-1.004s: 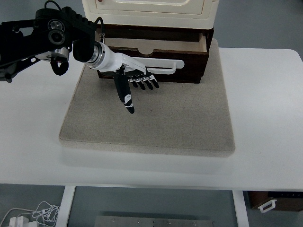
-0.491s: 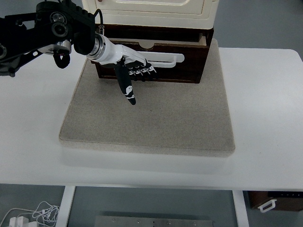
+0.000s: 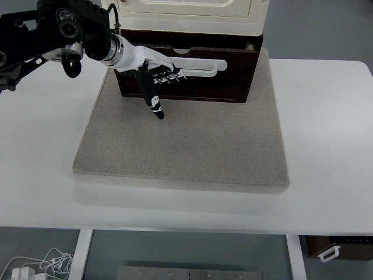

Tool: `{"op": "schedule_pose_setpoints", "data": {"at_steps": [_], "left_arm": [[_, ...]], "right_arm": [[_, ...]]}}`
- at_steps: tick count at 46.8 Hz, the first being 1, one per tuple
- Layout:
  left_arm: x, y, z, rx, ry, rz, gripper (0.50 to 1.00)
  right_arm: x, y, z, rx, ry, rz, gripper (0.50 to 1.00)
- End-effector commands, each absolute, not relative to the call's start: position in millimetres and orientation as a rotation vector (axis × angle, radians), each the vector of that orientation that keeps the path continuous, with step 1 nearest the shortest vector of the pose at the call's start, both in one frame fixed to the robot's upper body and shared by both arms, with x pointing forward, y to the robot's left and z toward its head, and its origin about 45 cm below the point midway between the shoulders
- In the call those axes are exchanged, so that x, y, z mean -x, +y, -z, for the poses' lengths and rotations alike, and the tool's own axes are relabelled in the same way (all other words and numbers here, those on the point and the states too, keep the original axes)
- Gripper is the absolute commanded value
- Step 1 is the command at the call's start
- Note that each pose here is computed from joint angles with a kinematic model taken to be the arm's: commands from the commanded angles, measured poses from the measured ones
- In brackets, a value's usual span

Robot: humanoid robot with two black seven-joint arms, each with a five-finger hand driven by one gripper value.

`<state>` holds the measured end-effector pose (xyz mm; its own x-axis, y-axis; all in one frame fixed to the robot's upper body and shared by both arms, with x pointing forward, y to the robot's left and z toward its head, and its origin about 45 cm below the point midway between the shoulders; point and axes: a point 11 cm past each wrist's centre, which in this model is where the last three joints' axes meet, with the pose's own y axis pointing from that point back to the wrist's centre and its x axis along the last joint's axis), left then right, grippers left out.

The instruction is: Close the drawer under the combination cabinet

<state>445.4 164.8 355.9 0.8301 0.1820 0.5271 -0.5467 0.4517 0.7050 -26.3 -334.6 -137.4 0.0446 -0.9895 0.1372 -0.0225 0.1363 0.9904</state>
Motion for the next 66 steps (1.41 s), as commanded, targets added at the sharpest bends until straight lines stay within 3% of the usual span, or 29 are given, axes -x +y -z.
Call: {"op": "schedule_pose_setpoints", "data": {"at_steps": [1,40,66], "left_arm": [[-448.8,167.5,-358.7,-1.008,-0.411,-0.482,0.994],[-464.7,185.4,-366.0,-0.986,-0.395,-0.555,0.996],[-455.8,167.8,-374.2,-0.925,-0.409,-0.488,0.996]], "right_arm": [[26.3,-334.6,137.4,-1.143,-1.251,1.065,0.952],[26.3,-334.6,137.4,-1.143,-1.251,1.065,0.952],[26.3,-334.1,137.5,-1.144,-1.251,1.066,0.952]]}}
